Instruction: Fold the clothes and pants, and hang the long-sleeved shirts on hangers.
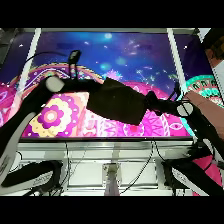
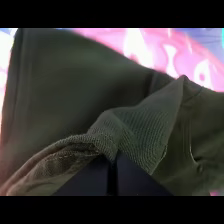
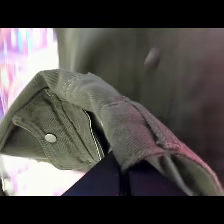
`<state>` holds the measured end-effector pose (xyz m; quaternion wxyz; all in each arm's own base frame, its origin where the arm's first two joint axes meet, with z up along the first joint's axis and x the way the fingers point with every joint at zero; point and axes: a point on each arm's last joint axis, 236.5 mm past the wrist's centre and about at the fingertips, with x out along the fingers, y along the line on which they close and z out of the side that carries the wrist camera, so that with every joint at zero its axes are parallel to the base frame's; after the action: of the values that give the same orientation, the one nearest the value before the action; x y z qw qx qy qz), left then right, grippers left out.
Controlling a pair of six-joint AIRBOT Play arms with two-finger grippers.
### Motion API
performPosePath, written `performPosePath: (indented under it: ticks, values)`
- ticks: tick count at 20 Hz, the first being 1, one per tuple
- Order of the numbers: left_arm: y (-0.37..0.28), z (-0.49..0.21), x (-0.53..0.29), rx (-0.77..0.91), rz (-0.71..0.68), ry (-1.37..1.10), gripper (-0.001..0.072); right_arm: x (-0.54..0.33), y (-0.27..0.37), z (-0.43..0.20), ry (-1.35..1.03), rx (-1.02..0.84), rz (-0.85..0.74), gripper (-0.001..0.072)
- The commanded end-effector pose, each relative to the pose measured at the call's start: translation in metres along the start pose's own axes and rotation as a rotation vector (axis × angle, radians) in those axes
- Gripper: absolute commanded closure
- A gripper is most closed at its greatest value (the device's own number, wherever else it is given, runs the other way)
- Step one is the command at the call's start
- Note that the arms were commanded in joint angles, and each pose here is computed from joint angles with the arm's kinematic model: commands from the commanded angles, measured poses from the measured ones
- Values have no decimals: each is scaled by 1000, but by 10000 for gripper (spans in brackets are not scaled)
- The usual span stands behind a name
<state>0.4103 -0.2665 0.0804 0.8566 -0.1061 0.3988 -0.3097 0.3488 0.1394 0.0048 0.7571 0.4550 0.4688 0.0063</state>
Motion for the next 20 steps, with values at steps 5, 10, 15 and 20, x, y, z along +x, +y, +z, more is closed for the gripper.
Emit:
performPosePath:
  ticks: [5,10,15,20]
  values:
    - [34,61,93,7,108,-251,496,21,-33,48,-168,91,-89,544]
    - [46,90,75,1,141,-361,15,21,-39,54,-168,-41,-131,128]
    - [29,111,-19,42,101,-320,17,-11,-107,12,273,-193,-293,129]
    - [4,131,-113,148,93,-393,17,-9,-52,-3,572,-95,89,96]
